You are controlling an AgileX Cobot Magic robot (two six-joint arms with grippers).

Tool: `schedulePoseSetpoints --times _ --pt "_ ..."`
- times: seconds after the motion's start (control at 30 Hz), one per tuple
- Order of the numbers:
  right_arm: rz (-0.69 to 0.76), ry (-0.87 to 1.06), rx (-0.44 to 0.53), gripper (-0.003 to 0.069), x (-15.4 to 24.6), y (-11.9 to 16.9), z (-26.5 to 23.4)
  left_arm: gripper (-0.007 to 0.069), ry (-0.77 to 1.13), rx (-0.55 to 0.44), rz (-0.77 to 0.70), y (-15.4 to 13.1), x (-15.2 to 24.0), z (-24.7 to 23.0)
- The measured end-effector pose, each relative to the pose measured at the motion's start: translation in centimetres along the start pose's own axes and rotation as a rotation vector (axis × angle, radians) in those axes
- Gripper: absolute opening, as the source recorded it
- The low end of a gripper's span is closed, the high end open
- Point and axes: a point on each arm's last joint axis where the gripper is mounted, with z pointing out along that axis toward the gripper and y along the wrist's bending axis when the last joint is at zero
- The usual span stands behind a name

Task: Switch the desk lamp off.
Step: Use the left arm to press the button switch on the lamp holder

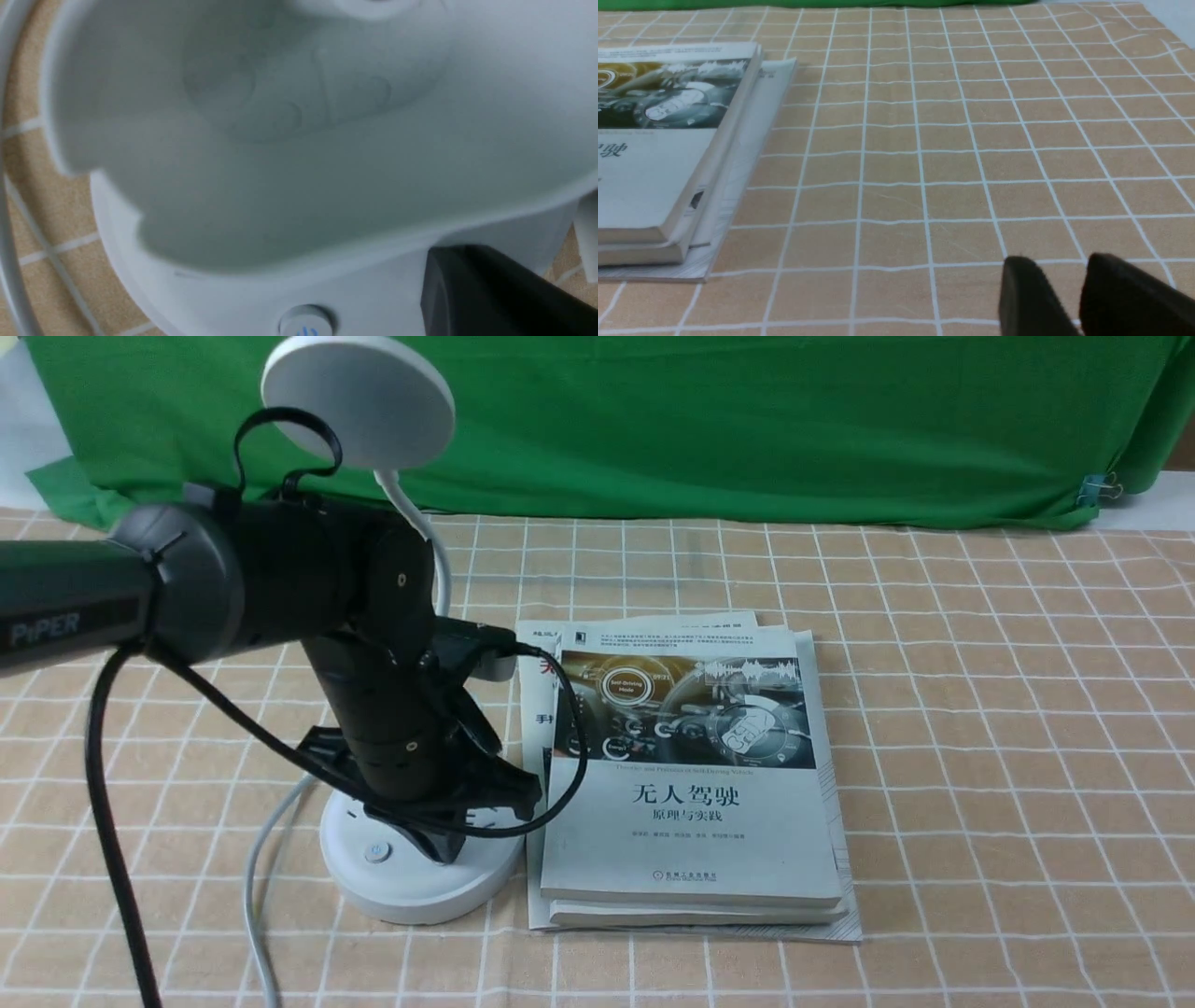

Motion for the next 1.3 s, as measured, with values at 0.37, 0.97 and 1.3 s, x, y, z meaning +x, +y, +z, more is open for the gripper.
schedulePoseSetpoints --times 0.37,0.97,1.3 --pt "0.0 0.0 0.0 0.0243 0.0 0.0 0.0 0.0017 -0.036 -0.018 -0.006 -0.1 0.3 -1.4" --pt "0.0 0.0 0.0 0.0243 0.0 0.0 0.0 0.0017 -0.043 -0.03 0.011 -0.3 0.5 -2.3" --pt "0.0 0.0 0.0 0.0243 0.0 0.0 0.0 0.0017 -0.017 -0.031 0.004 -0.2 0.3 -1.0"
